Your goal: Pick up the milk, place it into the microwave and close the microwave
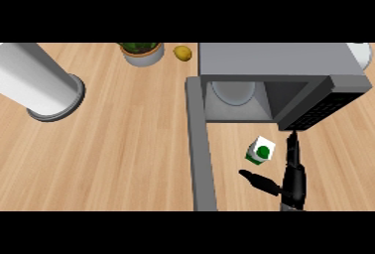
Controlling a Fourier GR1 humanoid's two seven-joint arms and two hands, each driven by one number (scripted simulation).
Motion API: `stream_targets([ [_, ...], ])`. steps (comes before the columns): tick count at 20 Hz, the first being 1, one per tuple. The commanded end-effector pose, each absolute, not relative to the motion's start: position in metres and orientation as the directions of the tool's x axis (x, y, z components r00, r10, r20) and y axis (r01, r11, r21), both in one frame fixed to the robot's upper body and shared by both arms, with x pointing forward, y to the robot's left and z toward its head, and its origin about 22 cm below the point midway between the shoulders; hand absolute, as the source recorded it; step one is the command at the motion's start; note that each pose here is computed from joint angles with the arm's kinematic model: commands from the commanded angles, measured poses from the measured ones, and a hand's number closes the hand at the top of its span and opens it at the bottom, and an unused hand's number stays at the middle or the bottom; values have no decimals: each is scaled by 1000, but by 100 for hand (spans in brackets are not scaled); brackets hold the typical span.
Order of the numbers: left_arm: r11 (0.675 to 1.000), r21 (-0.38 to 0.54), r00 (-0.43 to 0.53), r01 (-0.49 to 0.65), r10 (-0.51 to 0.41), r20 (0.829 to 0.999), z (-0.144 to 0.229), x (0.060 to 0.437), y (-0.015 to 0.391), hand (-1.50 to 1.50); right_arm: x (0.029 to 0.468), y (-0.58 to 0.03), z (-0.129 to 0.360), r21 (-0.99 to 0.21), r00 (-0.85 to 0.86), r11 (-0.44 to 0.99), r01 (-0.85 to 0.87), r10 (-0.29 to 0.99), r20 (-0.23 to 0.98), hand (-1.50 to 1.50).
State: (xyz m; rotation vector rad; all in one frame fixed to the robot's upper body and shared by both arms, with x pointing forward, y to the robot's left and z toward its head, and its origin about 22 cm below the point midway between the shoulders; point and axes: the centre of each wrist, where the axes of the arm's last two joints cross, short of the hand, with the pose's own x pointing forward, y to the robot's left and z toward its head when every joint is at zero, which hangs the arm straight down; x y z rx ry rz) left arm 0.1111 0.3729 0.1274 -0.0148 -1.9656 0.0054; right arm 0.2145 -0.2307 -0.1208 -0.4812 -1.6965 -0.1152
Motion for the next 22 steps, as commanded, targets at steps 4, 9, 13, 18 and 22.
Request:
stream_targets([
  [4, 1000, -11, -370, 8, 13, 929, 125, 119, 382, -150, 224, -241, -147, -235, -103, 893, 383, 294, 950, -150],
  [9, 1000, -20, -379, 4, 20, 925, 130, 104, 368, -150, 232, -244, -165, -208, -121, 912, 355, 265, 957, 150],
  [13, 1000, -8, -380, 21, 16, 925, 152, 91, 364, -150, 244, -237, -164, -234, -165, 929, 287, 289, 943, 150],
  [18, 1000, -21, -371, 15, 25, 928, 134, 103, 370, -150, 264, -227, -150, -243, -266, 913, 327, 336, 904, 150],
  [22, 1000, 8, -393, 15, -2, 920, 134, 108, 376, -150, 279, -243, -138, -235, -299, 945, 227, 298, 907, 150],
])
